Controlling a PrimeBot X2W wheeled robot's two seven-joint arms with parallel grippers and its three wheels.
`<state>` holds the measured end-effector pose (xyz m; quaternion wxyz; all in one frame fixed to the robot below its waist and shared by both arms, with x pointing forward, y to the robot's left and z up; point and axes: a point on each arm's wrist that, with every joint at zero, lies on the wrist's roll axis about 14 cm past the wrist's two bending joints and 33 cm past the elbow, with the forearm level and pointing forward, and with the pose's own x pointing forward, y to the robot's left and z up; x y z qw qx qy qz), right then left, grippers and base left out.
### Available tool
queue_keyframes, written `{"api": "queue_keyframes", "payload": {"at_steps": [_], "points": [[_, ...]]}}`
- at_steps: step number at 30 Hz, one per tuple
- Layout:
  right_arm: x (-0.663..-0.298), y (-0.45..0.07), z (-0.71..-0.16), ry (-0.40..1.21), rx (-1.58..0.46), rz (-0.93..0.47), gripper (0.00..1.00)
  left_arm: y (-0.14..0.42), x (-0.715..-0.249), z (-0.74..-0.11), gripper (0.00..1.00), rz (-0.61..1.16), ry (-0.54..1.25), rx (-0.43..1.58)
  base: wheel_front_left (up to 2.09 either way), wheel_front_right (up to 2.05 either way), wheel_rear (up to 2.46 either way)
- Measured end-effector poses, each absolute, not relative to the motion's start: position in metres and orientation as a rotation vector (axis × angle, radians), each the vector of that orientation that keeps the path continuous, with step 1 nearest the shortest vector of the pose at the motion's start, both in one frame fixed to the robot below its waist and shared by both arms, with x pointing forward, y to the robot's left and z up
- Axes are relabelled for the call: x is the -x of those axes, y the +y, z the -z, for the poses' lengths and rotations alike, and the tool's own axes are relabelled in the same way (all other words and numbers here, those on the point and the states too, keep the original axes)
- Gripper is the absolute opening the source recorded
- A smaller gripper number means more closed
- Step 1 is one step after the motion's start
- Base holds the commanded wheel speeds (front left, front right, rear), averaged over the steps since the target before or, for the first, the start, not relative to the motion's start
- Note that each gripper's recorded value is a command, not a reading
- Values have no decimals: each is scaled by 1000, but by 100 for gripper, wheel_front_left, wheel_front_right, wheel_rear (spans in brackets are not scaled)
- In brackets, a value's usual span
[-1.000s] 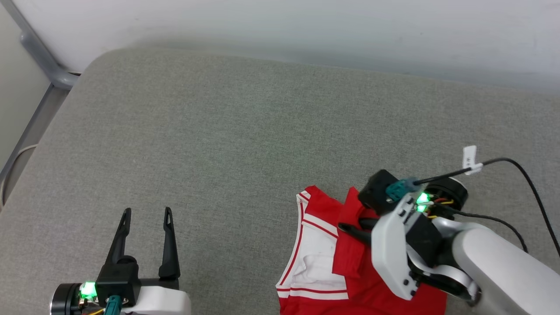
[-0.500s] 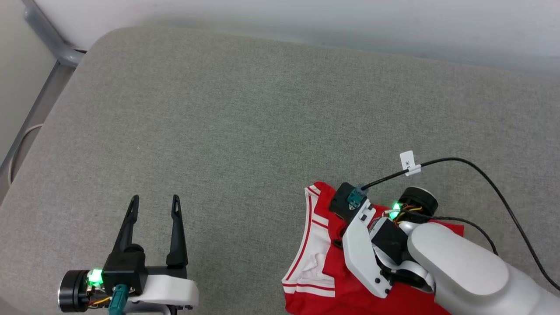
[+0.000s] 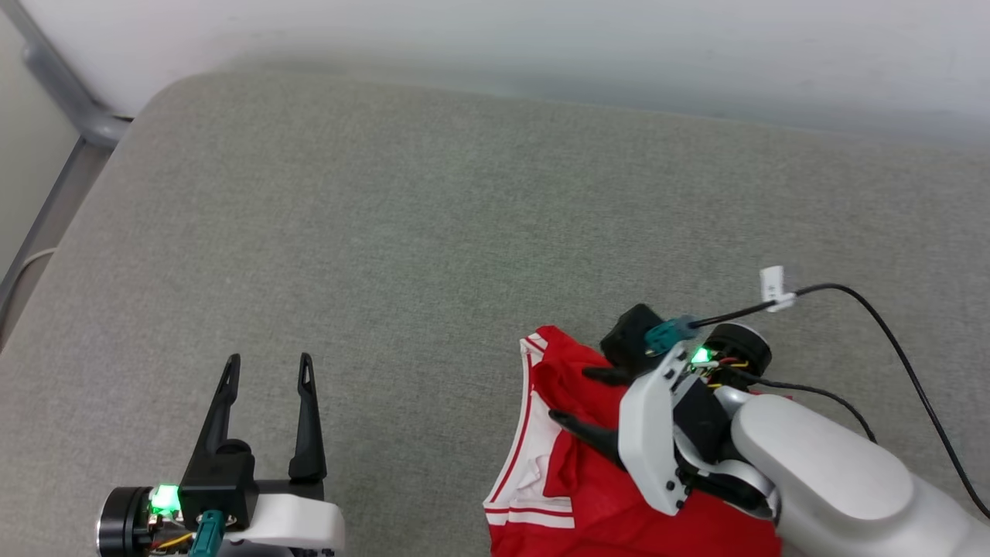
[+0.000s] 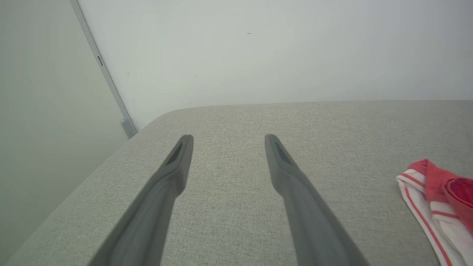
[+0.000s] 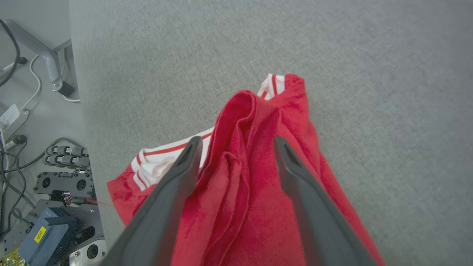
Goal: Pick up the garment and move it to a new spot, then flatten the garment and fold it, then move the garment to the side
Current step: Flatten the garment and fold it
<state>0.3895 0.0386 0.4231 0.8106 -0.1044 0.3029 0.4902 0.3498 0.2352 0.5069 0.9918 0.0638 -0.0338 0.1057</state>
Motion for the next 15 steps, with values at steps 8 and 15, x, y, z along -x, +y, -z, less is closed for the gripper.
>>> {"api": "queue_keyframes", "payload": {"at_steps": [8,15], "points": [[-425,-9,-494,316,115,-862,100,224,-347,-514,100,-159,-93,-140,0,0,0],[-442,-69,-534,93,59,-623,100,211,-347,-518,100,-115,-112,-141,0,0,0]]}}
